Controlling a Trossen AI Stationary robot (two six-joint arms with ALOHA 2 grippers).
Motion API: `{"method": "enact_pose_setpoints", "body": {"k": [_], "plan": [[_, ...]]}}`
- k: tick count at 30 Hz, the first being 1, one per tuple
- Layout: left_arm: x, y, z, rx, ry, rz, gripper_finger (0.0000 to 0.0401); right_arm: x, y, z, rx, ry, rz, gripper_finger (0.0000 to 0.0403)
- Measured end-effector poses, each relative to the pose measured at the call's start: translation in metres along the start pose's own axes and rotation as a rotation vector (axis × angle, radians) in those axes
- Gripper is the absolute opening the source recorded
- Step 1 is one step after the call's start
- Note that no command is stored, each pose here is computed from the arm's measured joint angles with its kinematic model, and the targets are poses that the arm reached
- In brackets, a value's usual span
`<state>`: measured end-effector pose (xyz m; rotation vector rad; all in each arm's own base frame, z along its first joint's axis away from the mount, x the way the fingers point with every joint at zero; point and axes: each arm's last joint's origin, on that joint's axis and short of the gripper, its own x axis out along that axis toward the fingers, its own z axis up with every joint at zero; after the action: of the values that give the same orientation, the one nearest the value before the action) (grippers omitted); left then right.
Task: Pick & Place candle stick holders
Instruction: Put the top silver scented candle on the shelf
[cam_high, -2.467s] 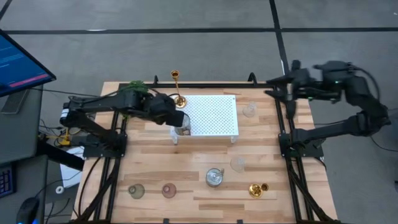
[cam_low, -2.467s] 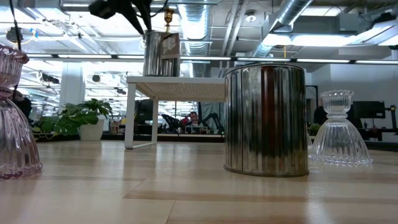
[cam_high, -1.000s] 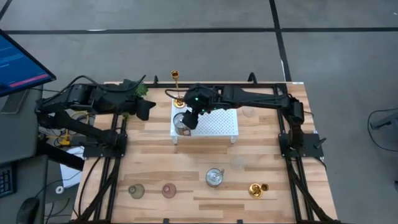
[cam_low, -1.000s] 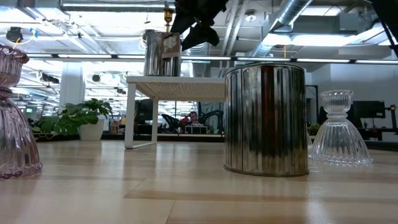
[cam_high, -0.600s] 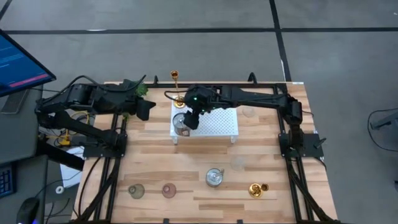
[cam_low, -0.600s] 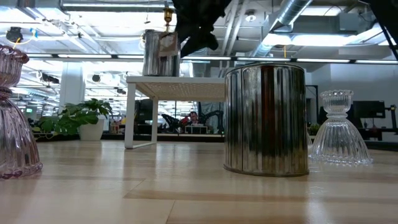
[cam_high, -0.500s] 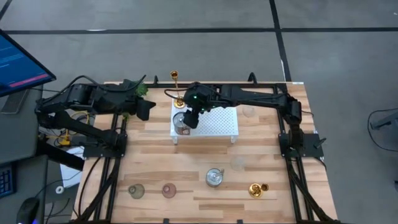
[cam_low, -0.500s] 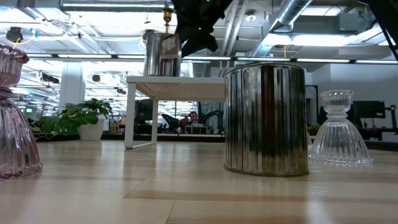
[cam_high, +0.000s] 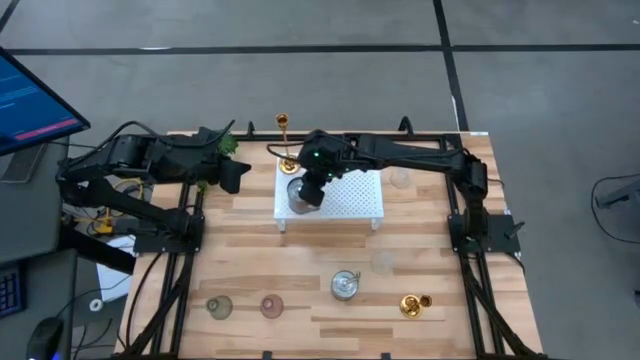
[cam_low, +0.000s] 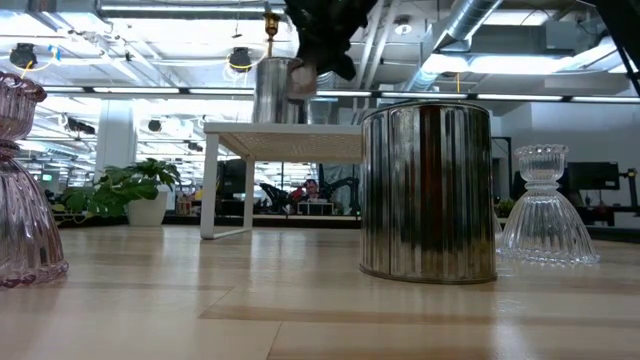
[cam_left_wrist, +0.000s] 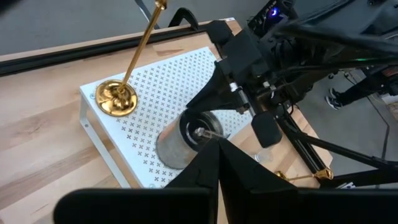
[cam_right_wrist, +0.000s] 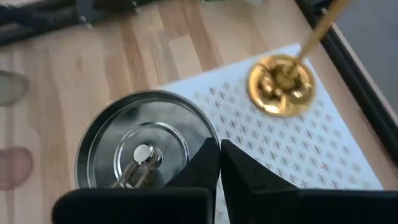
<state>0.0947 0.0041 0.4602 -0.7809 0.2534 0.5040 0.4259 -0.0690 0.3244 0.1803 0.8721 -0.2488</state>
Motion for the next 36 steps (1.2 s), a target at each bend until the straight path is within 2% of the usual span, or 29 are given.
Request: {"method": "enact_pose_setpoints", "body": {"k": [8, 13, 23, 28, 36], "plan": [[0.0, 0.0, 0.0, 0.028, 0.0, 0.0, 0.0004, -0.019, -0.033, -0.006, 0.025, 0.079, -0.071, 0.0001], [0.0, 0.0, 0.0, 0.03, -0.001, 0.001, 0.0004, -0.025, -0.055, -0.005, 0.037, 0.081, -0.093, 0.0], [0.0, 0.0, 0.0, 0.03, -0.003, 0.002, 0.0004, -0.035, -0.092, 0.003, 0.071, -0.011, -0.145, 0.0], [0.0, 0.0, 0.001, 0.03, -0.017, 0.013, 0.0005, -0.036, -0.101, 0.006, 0.084, -0.039, -0.114, 0.0], [0.0, 0.001, 0.001, 0.03, -0.03, 0.023, 0.0005, -0.035, -0.097, 0.008, 0.082, -0.058, -0.103, 0.0]]}}
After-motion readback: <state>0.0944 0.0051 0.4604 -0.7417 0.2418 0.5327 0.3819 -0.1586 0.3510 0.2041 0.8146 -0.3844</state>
